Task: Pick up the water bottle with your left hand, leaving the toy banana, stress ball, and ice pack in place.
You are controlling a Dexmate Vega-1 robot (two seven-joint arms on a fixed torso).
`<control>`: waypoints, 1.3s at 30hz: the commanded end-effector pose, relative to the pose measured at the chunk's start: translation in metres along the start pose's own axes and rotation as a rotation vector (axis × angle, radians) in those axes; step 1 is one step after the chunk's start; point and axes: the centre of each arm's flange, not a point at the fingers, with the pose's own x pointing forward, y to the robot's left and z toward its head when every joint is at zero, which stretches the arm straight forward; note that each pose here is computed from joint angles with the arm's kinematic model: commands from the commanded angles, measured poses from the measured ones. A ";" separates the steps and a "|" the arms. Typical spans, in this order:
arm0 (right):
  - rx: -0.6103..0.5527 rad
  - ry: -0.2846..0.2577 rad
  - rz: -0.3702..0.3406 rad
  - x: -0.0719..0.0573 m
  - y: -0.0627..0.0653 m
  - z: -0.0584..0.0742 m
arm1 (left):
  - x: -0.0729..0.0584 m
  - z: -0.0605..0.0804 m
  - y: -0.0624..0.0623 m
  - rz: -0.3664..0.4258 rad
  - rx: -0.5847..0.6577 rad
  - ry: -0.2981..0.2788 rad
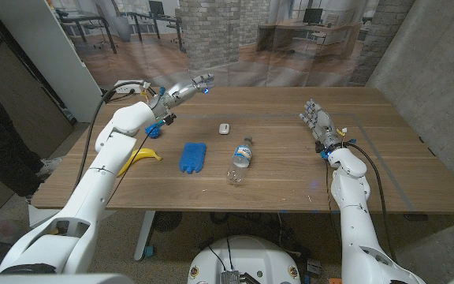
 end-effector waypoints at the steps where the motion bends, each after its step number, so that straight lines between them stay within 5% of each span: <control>1: -0.002 -0.018 -0.004 -0.002 0.000 0.004 | 0.004 0.017 0.007 -0.081 0.090 -0.011; 39: 0.016 -0.032 -0.029 -0.006 -0.001 -0.001 | 0.030 0.061 0.018 -0.287 0.344 -0.056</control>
